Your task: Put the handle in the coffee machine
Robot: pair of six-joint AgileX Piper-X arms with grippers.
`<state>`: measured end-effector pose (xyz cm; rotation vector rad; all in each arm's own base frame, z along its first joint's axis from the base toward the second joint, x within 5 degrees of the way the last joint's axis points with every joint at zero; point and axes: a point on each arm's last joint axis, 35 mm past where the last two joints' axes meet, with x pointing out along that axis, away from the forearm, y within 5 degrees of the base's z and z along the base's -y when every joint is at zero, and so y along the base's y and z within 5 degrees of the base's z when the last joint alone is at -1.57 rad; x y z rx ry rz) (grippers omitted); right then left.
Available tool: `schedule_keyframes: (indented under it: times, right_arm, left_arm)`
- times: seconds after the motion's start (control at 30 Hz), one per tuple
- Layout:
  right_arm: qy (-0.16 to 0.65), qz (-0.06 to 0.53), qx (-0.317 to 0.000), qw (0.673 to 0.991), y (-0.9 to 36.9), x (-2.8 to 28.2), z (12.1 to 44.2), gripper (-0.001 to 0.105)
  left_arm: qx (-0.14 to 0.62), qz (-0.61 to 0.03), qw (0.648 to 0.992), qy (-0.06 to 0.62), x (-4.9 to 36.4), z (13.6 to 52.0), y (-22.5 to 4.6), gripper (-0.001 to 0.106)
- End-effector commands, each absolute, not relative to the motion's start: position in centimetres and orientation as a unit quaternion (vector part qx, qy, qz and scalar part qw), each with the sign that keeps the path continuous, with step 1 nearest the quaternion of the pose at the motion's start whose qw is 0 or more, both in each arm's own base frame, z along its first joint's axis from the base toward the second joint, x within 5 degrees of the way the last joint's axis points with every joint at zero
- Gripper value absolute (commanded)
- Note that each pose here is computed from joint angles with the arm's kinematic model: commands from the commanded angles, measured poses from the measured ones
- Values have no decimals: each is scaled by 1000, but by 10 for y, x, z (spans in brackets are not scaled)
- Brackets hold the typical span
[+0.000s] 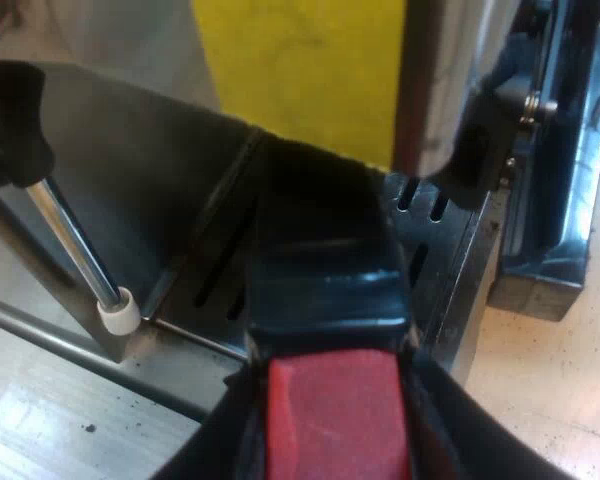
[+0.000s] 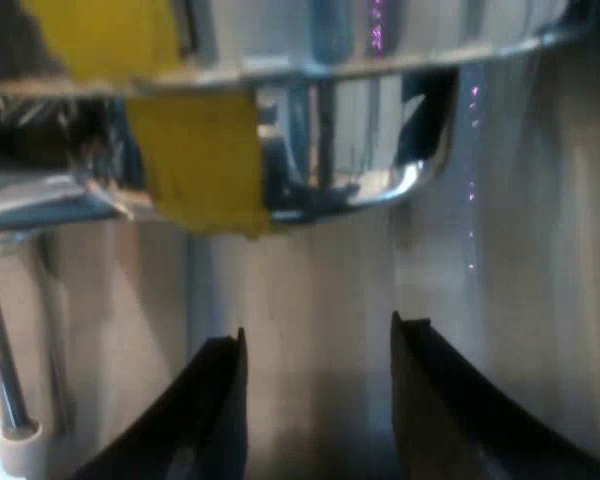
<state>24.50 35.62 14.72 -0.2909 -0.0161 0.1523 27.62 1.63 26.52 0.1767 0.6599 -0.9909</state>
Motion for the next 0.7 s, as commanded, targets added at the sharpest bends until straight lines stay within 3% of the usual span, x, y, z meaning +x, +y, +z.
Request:
schedule_keyframes:
  times: [0.03,0.4,0.57,0.7]
  right_arm:
    - [-18,72,-136,988,357,247,151,37]
    - [-41,66,-117,990,365,255,169,37]
    - [-45,59,-136,988,362,259,170,37]
    - [-65,51,-119,989,360,260,176,26]
  left_arm:
    - [71,-508,823,245,269,285,15,0]
    - [71,-508,823,245,269,285,15,0]
    - [71,-508,823,245,269,285,15,0]
    - [71,-508,823,245,269,285,15,0]
